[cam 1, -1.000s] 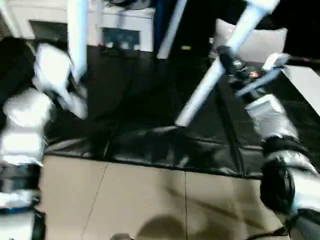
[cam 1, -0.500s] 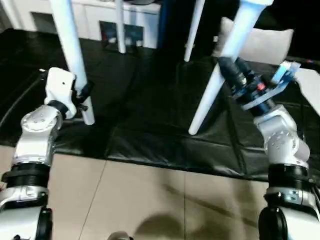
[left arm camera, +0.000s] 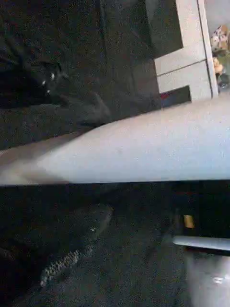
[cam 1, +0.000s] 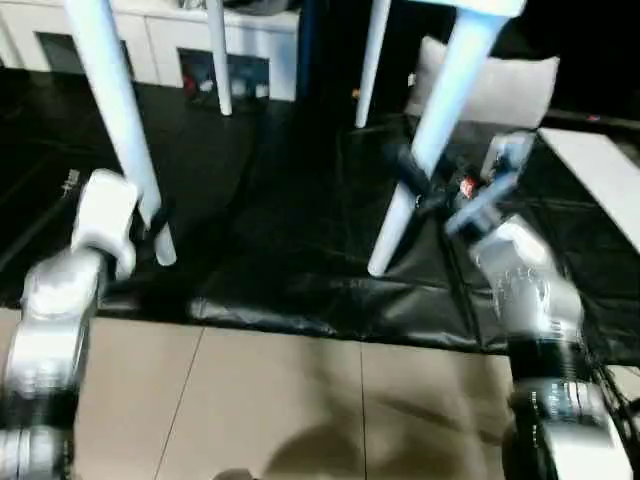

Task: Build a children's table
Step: Flip table

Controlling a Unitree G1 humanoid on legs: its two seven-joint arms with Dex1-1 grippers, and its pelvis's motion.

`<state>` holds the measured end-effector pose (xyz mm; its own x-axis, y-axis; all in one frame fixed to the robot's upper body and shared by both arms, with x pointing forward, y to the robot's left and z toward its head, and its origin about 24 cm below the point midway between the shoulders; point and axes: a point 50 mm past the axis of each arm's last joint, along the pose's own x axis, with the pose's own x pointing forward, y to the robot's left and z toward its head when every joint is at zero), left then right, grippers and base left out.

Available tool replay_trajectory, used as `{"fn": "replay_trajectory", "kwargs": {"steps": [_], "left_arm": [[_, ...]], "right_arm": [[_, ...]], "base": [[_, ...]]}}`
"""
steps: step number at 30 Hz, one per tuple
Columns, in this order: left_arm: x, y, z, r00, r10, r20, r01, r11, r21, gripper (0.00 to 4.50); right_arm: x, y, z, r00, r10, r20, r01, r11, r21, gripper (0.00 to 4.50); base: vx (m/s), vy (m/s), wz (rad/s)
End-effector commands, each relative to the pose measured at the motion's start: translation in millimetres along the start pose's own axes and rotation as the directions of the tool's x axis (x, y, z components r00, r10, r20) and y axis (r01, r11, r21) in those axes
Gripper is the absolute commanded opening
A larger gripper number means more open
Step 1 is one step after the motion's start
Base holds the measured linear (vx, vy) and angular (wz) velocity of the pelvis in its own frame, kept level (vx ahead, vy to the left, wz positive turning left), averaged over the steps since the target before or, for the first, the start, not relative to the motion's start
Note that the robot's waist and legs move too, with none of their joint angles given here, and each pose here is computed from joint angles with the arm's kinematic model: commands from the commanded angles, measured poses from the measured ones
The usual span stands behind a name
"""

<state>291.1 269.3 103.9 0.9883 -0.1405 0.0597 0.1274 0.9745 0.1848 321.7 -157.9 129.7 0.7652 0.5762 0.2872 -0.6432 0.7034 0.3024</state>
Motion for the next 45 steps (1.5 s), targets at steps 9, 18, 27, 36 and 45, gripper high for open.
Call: {"fn": "replay_trajectory", "kwargs": {"steps": [9,18,27,36,45], "left_arm": [[-25.5,-46.2,29.0,0.995,-0.059,0.085,0.076,0.974,-0.213,3.17],[-43.2,-77.0,25.8,0.999,-0.028,-0.041,0.019,0.979,-0.204,3.17],[-44.4,-92.9,30.2,0.994,-0.078,-0.077,0.063,0.982,-0.180,3.17],[-39.6,-90.5,29.9,0.987,-0.114,-0.113,0.094,0.981,-0.172,3.17],[-48.9,-91.9,17.3,0.962,-0.231,-0.149,0.189,0.949,-0.253,3.50]], "right_arm": [[-57.3,21.4,11.6,0.975,-0.222,-0.008,0.220,0.968,-0.121,4.50],[-67.7,29.6,6.7,0.910,-0.386,-0.151,0.325,0.891,-0.317,4.50],[-65.7,30.2,-11.9,0.871,-0.448,-0.204,0.381,0.876,-0.297,4.50],[-77.2,38.6,-16.2,0.847,-0.491,-0.205,0.429,0.858,-0.284,4.50],[-83.0,50.9,-31.8,0.889,-0.388,-0.243,0.348,0.917,-0.195,4.50]], "base": [[0.000,0.000,0.00],[0.000,0.000,0.00],[0.000,0.000,0.00],[0.000,0.000,0.00],[-0.123,0.020,0.01]]}}
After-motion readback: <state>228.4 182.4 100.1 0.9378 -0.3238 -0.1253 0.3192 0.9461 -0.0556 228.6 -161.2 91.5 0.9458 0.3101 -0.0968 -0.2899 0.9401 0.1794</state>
